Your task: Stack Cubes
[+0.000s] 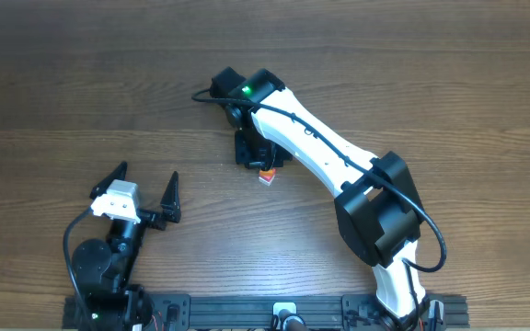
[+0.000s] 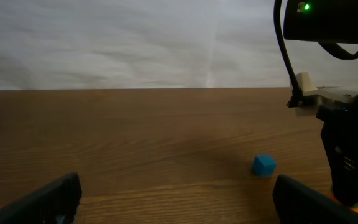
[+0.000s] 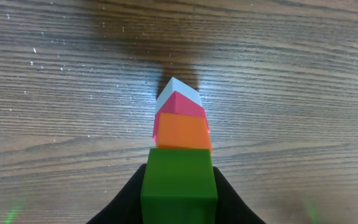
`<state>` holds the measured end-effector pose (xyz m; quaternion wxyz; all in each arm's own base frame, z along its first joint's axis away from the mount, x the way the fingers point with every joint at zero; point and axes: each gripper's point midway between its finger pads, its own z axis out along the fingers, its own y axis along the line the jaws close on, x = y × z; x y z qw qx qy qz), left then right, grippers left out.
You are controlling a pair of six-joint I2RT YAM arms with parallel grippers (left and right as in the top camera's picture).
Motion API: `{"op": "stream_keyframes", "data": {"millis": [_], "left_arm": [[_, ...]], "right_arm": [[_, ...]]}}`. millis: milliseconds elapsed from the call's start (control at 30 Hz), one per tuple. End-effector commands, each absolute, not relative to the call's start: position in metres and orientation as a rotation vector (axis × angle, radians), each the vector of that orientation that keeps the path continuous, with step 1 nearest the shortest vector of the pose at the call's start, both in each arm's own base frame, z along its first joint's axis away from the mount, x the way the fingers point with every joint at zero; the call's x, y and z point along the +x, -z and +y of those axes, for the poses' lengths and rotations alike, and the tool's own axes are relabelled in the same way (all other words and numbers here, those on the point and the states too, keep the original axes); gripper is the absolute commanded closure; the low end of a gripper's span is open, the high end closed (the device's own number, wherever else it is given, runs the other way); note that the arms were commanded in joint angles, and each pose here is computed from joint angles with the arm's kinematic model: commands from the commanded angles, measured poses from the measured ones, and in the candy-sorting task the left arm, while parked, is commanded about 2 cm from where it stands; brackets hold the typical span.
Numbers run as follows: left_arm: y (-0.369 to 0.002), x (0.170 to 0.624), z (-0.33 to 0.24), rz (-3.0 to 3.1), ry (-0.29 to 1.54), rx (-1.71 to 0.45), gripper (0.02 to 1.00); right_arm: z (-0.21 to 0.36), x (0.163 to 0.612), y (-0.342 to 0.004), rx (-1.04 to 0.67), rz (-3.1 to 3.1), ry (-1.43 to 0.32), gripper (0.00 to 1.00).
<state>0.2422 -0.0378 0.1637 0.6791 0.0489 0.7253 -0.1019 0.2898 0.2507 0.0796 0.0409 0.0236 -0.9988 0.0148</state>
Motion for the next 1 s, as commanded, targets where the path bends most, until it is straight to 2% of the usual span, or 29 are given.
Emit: {"op": "stream_keyframes", "data": {"millis": [33,733,933,1000], "left_arm": [[-0.162,0.242,-0.039,1.624,0.217,0.126,0.018],[-0.162,0.242,-0.039,1.624,0.217,0.126,0.018],[-0.162,0.242,-0.039,1.624,0.217,0.126,0.018],[-0.162,0.242,-0.039,1.625,0.217,0.126,0.018]], "right_arm": [[0.248,0.289,-0.081,0.046,-3.057,-0.031,0.989],[0.249,0.287,-0.07,0.036,-3.042,-0.005,0.987],[0.248,0.287,-0.07,0.036,-3.04,-0.007,0.95],[0.248,0.287,-0.07,0.035,-3.04,-0.008,0.89]]}}
